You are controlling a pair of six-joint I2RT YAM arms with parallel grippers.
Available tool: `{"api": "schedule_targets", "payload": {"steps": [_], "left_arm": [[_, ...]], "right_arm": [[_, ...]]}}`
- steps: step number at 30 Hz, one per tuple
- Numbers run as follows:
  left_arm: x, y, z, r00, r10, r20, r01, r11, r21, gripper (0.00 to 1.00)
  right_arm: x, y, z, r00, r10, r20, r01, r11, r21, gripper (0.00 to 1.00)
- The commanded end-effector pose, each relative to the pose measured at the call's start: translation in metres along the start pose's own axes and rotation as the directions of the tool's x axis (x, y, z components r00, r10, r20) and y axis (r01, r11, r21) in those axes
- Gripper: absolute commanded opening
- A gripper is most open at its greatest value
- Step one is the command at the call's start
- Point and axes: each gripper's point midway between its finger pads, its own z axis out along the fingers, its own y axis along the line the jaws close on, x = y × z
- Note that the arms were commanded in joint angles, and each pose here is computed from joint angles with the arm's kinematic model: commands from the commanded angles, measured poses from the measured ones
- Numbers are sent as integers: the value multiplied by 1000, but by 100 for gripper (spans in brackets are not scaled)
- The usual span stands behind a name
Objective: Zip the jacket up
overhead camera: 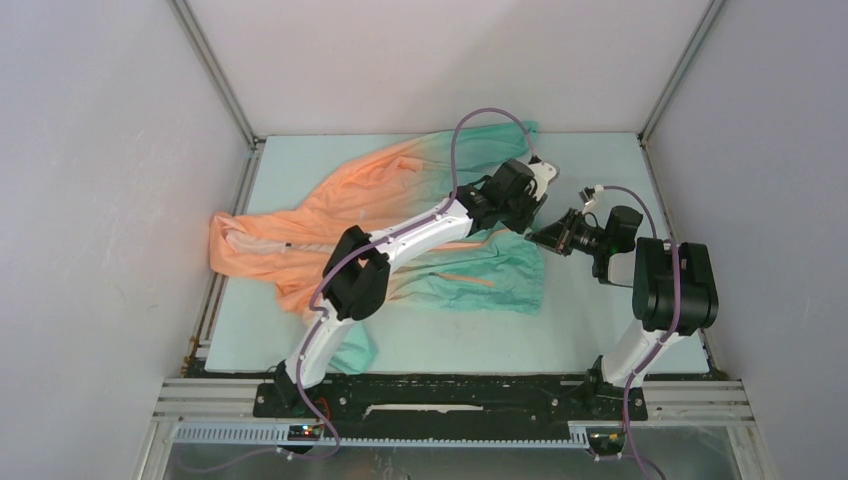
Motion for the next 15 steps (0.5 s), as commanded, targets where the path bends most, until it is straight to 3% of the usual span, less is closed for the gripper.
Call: {"api": "schedule_targets", "payload": {"steps": [1,15], "left_arm": [[-31,2,-22,997,5,83,-5,1000,-6,34],[-26,-1,-14,998,-1,60,1,1000,11,28]], "right_arm": [[-11,14,1,996,-85,6,85,996,-34,0],[-10,15,1,996,-84,2,84,996,-38,0]]}}
